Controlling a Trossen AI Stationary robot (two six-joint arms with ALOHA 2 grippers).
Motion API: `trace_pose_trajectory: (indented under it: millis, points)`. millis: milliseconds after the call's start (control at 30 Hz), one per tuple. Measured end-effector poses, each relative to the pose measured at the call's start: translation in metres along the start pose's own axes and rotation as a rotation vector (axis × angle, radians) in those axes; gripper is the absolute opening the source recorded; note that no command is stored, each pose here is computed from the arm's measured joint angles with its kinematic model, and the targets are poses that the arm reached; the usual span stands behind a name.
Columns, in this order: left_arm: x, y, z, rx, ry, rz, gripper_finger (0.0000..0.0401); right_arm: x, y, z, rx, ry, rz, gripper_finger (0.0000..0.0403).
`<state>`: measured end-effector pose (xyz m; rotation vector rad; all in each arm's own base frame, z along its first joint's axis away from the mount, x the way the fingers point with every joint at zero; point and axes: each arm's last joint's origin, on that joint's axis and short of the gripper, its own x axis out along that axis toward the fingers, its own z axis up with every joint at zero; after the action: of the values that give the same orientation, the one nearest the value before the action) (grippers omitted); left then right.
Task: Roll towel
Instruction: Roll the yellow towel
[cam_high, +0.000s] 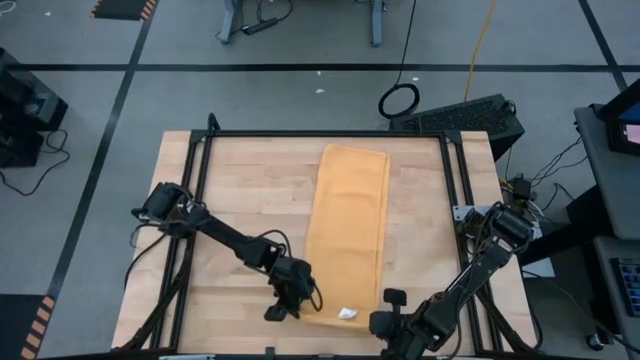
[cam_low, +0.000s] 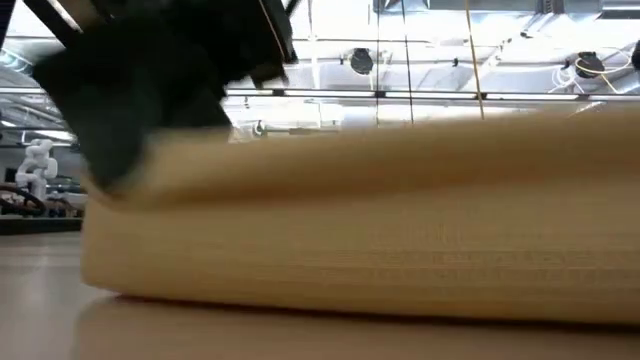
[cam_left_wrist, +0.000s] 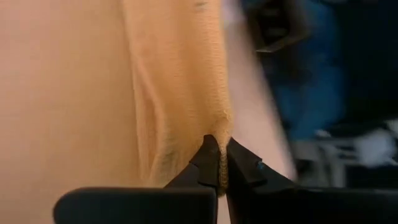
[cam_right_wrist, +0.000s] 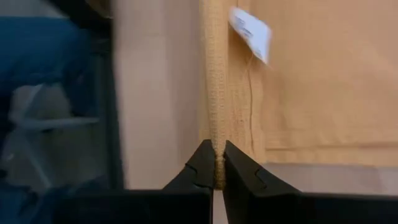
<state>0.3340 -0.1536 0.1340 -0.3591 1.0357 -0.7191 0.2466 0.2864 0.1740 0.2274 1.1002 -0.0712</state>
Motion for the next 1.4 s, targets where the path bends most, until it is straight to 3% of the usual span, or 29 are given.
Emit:
trace_pose_trajectory:
  millis: [100, 300, 467, 633, 833, 933, 1167, 1400]
  points:
    - [0.002, -0.007, 0.0, 0.032, 0.01, -0.091, 0.0008, 0.0, 0.003, 0.005, -0.047, -0.013, 0.042, 0.0003]
    - [0.0, 0.004, -0.007, 0.019, 0.066, 0.012, 0.0008, 0.008, -0.015, 0.022, -0.063, 0.048, 0.002, 0.0003]
    - [-0.003, 0.019, -0.008, -0.032, 0.078, 0.04, 0.0008, 0.014, -0.027, 0.035, -0.078, 0.134, 0.043, 0.0003]
    - [-0.004, 0.02, -0.005, -0.039, 0.076, -0.066, 0.0008, 0.017, -0.027, 0.038, -0.151, 0.135, 0.073, 0.0008]
    - [0.005, -0.002, -0.004, -0.028, 0.089, -0.237, 0.0008, 0.012, -0.007, 0.035, -0.198, 0.09, 0.242, 0.0004]
    - [0.009, -0.011, -0.005, 0.0, 0.099, -0.287, 0.0008, 0.009, -0.006, 0.037, -0.204, 0.086, 0.27, 0.0002]
    - [0.007, -0.001, -0.012, -0.071, 0.134, -0.143, 0.0009, 0.021, -0.028, 0.054, -0.19, 0.174, 0.333, 0.0001]
    - [0.002, 0.009, -0.017, -0.137, 0.177, -0.076, 0.0009, 0.055, -0.071, 0.059, -0.118, 0.241, 0.559, 0.0001]
